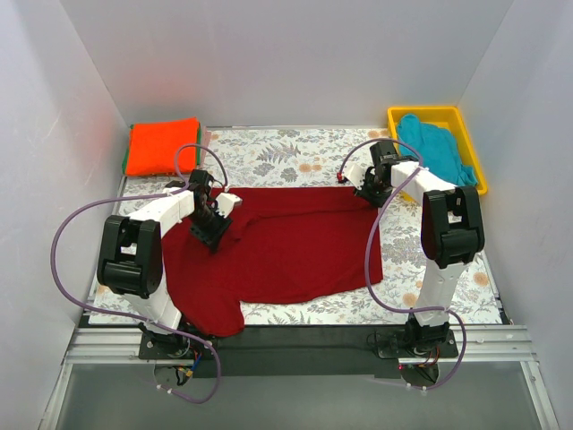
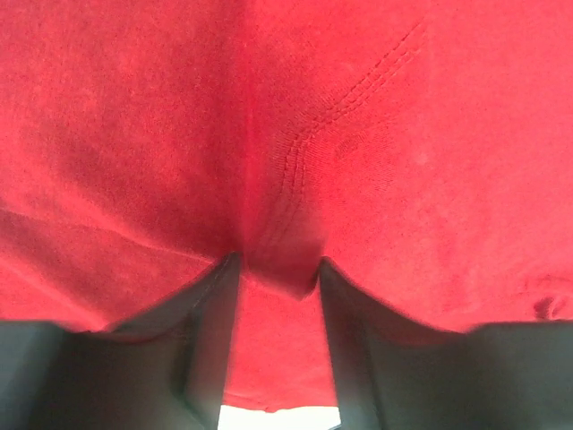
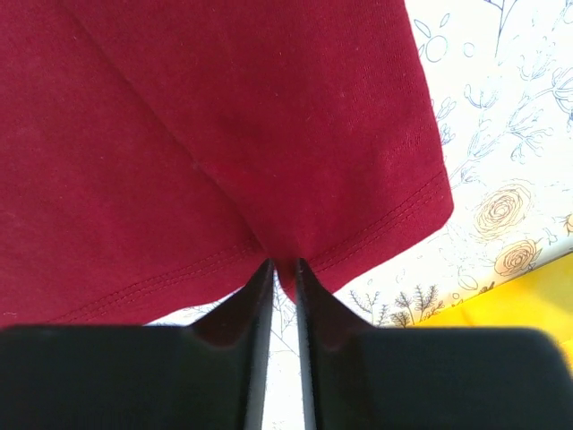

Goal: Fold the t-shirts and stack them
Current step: Fold the tshirt

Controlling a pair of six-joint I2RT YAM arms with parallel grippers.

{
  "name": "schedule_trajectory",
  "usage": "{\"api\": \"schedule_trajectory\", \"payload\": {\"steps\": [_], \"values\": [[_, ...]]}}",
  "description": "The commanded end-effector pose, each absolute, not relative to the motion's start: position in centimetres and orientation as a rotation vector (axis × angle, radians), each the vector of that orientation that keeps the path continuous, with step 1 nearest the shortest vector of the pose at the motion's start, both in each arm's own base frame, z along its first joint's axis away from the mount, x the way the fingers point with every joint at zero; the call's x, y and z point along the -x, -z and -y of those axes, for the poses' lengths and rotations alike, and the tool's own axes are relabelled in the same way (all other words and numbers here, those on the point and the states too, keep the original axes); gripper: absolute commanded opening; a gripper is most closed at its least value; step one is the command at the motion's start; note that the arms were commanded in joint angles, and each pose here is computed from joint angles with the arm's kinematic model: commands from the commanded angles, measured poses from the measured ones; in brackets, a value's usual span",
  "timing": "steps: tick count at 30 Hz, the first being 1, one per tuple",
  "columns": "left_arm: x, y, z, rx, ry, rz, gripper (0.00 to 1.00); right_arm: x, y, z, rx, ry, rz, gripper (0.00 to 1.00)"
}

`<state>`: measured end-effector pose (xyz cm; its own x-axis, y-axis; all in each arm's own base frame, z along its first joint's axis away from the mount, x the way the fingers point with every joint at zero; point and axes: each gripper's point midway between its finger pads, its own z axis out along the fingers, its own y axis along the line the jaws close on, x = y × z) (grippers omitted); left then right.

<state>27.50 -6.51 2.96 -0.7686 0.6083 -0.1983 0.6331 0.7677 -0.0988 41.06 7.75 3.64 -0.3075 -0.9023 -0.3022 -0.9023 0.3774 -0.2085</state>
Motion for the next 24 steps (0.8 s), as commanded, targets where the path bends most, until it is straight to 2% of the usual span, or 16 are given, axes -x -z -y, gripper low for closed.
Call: {"api": "schedule_trajectory", "payload": {"steps": [1,7,9,24], "values": [[-27.9,-4.0,6.2,-1.009,0.202,-2.764,0.31,-41.2,-3.5,-7.9,1.597,0.011,-2.256,0.19],[-28.5,-4.4,6.2,-0.991,0.200,-2.756,0.08,-41.4,-3.9,-7.9,1.601,0.025,-2.245,0.01],[-29.1,-5.0,5.9,-0.971,0.190,-2.747,0.01,-41.8,-4.3,-7.8,1.593,0.037,-2.237,0.01],[-32.7,-10.5,2.6,-0.933,0.075,-2.670,0.00,-42.0,-7.2,-8.0,1.612,0.054,-2.178,0.01]]}}
